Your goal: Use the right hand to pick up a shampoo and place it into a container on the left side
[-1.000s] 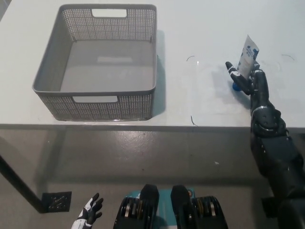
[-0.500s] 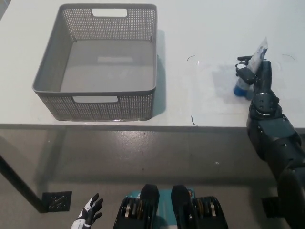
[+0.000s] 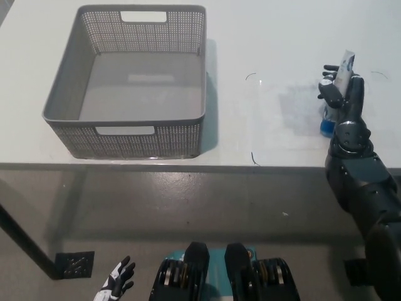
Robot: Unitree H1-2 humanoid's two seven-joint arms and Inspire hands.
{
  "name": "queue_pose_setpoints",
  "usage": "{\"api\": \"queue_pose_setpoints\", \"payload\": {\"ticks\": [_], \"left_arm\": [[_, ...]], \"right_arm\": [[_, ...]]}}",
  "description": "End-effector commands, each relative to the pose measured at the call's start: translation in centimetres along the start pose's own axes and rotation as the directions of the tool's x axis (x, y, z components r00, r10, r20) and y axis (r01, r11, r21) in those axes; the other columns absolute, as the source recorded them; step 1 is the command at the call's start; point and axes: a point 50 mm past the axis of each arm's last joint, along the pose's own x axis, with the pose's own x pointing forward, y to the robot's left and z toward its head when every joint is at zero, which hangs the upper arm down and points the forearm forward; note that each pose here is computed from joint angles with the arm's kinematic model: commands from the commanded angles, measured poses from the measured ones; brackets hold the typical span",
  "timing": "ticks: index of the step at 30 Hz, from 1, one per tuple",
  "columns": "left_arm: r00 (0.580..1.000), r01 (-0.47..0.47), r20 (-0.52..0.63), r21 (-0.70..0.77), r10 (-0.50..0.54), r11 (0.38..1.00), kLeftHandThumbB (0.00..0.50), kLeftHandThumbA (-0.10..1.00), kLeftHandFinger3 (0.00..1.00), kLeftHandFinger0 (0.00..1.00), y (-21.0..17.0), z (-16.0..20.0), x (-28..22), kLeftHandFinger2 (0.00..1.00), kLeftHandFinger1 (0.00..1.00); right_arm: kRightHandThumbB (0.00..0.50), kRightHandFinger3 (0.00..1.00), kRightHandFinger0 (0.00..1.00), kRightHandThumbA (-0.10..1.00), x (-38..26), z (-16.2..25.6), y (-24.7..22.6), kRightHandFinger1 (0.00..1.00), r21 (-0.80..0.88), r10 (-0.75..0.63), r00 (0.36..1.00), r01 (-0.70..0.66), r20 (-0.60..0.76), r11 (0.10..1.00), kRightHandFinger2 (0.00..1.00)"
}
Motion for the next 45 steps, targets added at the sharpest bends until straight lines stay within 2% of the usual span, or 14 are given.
{"api": "queue_pose_setpoints", "payload": {"ticks": [1, 4, 7, 9, 12, 16, 19, 23, 28, 36, 38, 41, 44, 45], "left_arm": [[1.0, 0.002, 0.024, 0.005, -0.002, 1.0, 0.401, 1.0, 1.0, 1.0, 0.4, 0.1, -0.5, 1.0, 1.0], [0.999, 0.001, 0.033, -0.003, 0.0, 1.0, 0.378, 1.0, 1.0, 1.0, 0.4, 0.3, -0.4, 1.0, 1.0], [0.999, 0.001, 0.034, -0.003, 0.0, 1.0, 0.378, 1.0, 1.0, 1.0, 0.4, 0.3, -0.4, 1.0, 1.0], [1.0, 0.0, 0.029, -0.017, 0.001, 1.0, 0.385, 1.0, 1.0, 1.0, 0.3, 0.3, -0.3, 1.0, 1.0], [1.0, 0.0, 0.029, -0.019, 0.001, 1.0, 0.385, 0.99, 1.0, 1.0, 0.3, 0.3, -0.3, 1.0, 1.0], [0.999, 0.003, 0.035, 0.006, -0.003, 1.0, 0.356, 1.0, 1.0, 1.0, 0.4, 0.2, -0.3, 1.0, 1.0], [1.0, -0.001, 0.023, 0.005, 0.001, 1.0, 0.379, 1.0, 1.0, 1.0, 0.3, 0.2, -0.4, 1.0, 1.0], [1.0, 0.001, 0.029, -0.017, 0.0, 1.0, 0.355, 0.99, 1.0, 1.0, 0.3, 0.3, -0.5, 1.0, 1.0], [1.0, 0.01, 0.025, -0.004, -0.01, 1.0, 0.359, 1.0, 1.0, 1.0, 0.3, 0.3, -0.5, 1.0, 1.0], [1.0, 0.022, 0.02, 0.001, -0.022, 1.0, 0.345, 0.99, 1.0, 1.0, 0.3, 0.3, -0.4, 1.0, 1.0], [0.999, 0.037, 0.032, 0.036, -0.038, 0.999, 0.335, 1.0, 1.0, 1.0, 0.2, 0.4, -0.2, 1.0, 1.0], [0.999, 0.044, 0.032, 0.003, -0.044, 0.999, 0.334, 0.99, 1.0, 1.0, 0.0, 0.4, 0.0, 1.0, 1.0], [0.998, 0.045, 0.032, 0.003, -0.045, 0.999, 0.333, 0.98, 1.0, 1.0, 0.0, 0.4, 0.0, 1.0, 1.0], [0.998, 0.046, 0.032, 0.004, -0.046, 0.999, 0.329, 0.98, 1.0, 1.0, 0.0, 0.4, 0.0, 1.0, 1.0]], "right_arm": [[0.22, 0.56, 0.0, -0.1, 1.2, 5.4, 0.4, 0.22, 0.095, -0.015, 0.981, -0.003, 0.192, 0.996, 0.59], [0.18, 0.56, 0.0, -0.1, 1.2, 7.7, 1.1, 0.22, 0.107, -0.024, 0.967, -0.003, 0.252, 0.994, 0.59], [0.18, 0.56, 0.0, -0.1, 1.1, 7.9, 1.1, 0.22, 0.109, -0.025, 0.967, -0.003, 0.254, 0.994, 0.59], [0.127, 0.58, 0.0, -0.1, 0.8, 10.5, 1.7, 0.11, 0.149, -0.015, 0.946, -0.035, 0.323, 0.988, 0.49], [0.124, 0.58, 0.0, -0.1, 0.7, 10.6, 1.6, 0.09, 0.15, -0.014, 0.946, -0.037, 0.324, 0.988, 0.48], [0.122, 0.65, 0.0, -0.1, -0.6, 14.4, 3.2, 0.15, 0.209, 0.012, 0.922, -0.101, 0.387, 0.973, 0.54], [0.1, 0.72, 0.0, -0.1, -1.3, 15.4, 3.9, 0.18, 0.234, 0.029, 0.914, -0.134, 0.404, 0.963, 0.62], [0.113, 0.72, 0.0, -0.1, -2.0, 16.8, 5.3, 0.23, 0.22, 0.037, 0.907, -0.141, 0.419, 0.965, 0.65], [0.106, 0.74, 0.0, -0.1, -3.8, 19.0, 9.2, 0.19, 0.293, 0.094, 0.9, -0.235, 0.427, 0.927, 0.64], [0.122, 0.74, 0.0, -0.1, -5.8, 20.1, 12.1, 0.2, 0.272, 0.145, 0.883, -0.289, 0.446, 0.918, 0.63], [0.108, 0.7, 0.0, -0.1, -7.5, 20.9, 15.0, 0.17, 0.229, 0.179, 0.87, -0.31, 0.459, 0.923, 0.59], [0.148, 0.67, 0.0, -0.1, -9.0, 21.5, 17.4, 0.16, 0.235, 0.209, 0.871, -0.339, 0.444, 0.911, 0.57], [0.148, 0.66, 0.0, -0.1, -9.1, 21.5, 17.4, 0.15, 0.235, 0.208, 0.872, -0.337, 0.443, 0.912, 0.56], [0.207, 0.64, 0.0, -0.1, -9.0, 21.5, 17.4, 0.16, 0.235, 0.207, 0.872, -0.335, 0.443, 0.912, 0.54]]}}
